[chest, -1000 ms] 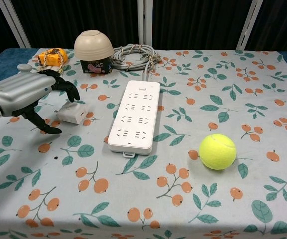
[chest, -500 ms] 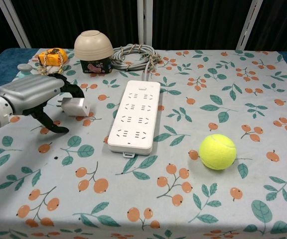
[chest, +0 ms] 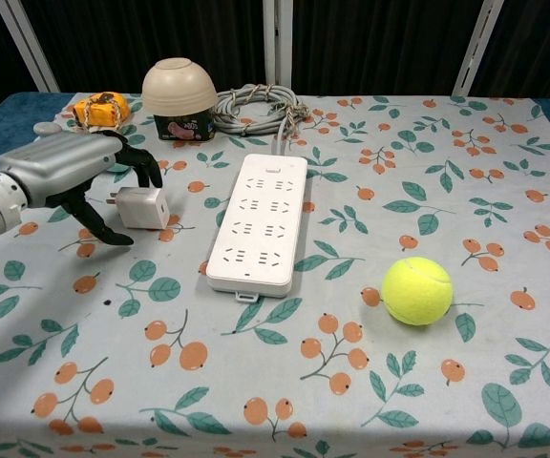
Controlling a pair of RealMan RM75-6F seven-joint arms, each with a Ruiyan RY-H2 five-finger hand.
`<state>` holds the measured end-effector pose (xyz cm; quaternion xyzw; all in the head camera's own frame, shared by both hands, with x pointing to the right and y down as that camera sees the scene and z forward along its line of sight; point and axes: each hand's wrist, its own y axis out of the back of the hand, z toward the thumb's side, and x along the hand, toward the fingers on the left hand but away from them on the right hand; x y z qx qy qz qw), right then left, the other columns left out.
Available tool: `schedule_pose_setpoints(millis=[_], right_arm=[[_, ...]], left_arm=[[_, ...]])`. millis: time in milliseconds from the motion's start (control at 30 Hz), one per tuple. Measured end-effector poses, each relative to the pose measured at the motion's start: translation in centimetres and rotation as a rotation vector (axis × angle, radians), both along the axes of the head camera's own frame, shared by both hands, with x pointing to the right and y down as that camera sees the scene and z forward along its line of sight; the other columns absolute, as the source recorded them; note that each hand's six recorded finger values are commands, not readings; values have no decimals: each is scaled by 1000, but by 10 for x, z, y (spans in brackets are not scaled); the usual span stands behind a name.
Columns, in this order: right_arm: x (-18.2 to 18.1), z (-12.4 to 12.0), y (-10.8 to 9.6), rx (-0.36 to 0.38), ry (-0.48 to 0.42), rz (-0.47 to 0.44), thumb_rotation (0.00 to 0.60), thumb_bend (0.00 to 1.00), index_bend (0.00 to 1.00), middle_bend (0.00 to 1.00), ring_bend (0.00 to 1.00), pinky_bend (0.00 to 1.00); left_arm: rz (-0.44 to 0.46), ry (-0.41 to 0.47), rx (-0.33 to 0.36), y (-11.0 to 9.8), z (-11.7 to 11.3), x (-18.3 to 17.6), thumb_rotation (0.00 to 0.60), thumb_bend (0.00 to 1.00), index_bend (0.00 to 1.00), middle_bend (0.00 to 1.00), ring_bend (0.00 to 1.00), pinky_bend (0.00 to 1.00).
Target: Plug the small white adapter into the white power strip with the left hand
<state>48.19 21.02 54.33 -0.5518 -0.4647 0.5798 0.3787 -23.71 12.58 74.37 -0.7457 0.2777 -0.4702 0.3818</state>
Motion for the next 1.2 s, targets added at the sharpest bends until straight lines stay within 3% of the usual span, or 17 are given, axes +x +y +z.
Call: schedule_pose_setpoints(millis=[300, 533, 833, 1200], right_arm=[[2, 0, 1, 1, -4, 3, 600, 149, 1, 145, 0, 69], [2, 1, 2, 2, -9, 2, 600, 149, 1, 145, 0, 69], [9, 1, 6, 2, -15, 13, 600, 149, 1, 145, 0, 69], [17, 3, 10, 0, -25, 26, 600, 149, 1, 145, 0, 69]], left_arm=[[-105, 107, -27, -2, 3, -8, 600, 134, 427, 442, 276, 168], [-64, 79, -11, 0, 3, 2, 600, 144, 426, 441, 276, 169], [33, -48, 6, -2, 1, 23, 600, 181, 427, 442, 276, 168], [145, -289, 46, -4, -2, 45, 600, 232, 440, 462, 276, 165]])
